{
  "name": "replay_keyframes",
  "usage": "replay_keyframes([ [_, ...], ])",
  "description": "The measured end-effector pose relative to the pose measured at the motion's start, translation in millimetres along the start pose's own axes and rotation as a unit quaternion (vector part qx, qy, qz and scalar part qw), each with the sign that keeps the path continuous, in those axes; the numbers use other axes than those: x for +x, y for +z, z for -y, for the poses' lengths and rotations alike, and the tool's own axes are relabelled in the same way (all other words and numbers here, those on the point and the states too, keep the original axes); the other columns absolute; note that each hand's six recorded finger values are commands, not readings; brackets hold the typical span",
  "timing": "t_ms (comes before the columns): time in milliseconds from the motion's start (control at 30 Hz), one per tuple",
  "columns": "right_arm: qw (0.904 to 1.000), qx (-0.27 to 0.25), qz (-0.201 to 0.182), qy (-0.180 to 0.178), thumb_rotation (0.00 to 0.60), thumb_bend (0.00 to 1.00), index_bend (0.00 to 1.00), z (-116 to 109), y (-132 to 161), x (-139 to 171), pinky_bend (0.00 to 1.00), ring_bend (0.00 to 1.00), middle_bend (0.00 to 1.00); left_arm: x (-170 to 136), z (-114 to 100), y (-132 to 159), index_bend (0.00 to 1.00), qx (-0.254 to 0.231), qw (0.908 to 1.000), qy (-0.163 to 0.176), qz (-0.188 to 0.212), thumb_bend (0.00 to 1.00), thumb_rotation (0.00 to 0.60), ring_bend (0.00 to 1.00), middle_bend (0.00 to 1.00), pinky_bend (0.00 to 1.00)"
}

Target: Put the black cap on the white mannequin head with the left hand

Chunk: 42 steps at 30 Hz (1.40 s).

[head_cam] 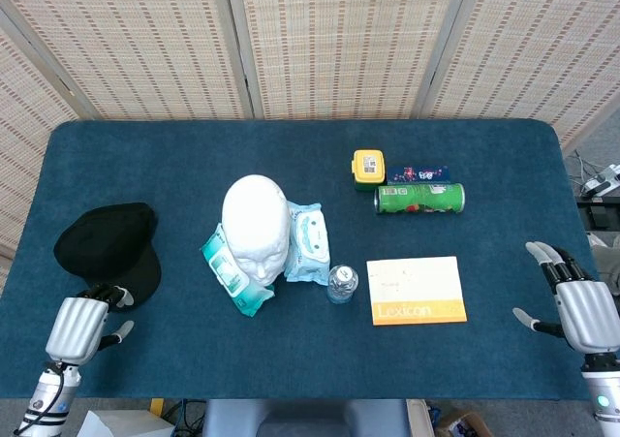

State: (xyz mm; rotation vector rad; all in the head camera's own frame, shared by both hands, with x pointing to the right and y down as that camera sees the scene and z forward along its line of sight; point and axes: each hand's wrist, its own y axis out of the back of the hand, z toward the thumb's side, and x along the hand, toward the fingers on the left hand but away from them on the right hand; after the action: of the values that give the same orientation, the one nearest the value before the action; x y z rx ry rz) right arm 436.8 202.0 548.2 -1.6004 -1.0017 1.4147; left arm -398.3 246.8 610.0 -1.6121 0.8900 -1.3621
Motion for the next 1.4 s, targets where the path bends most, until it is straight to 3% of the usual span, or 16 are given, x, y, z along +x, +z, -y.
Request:
replay_keyframes([
  [500,0.9999,-0.011,-0.002,-0.004,0.6,0.0,0.05,-6,-4,2,0.4,0.14,0.17,23,23,8,0.5,0.066,0.9964,-0.031,-0.043,0.09,0.6,0.37,0.61,0.6],
  [1000,0.9998,-0.014,-0.008,-0.009,0.6,0.0,0.05,-9,-4,7,0.4,0.14,0.17,39,49,5,0.46,0.092,0.9917,-0.063,-0.064,0.09,0.6,0.38,0.65,0.6],
  [1400,0.9998,-0.016,-0.008,-0.011,0.6,0.0,0.05,-11,-5,8,0.4,0.14,0.17,45,61,-1,0.51,0.124,0.9879,-0.053,-0.076,0.09,0.6,0.42,0.73,0.6],
])
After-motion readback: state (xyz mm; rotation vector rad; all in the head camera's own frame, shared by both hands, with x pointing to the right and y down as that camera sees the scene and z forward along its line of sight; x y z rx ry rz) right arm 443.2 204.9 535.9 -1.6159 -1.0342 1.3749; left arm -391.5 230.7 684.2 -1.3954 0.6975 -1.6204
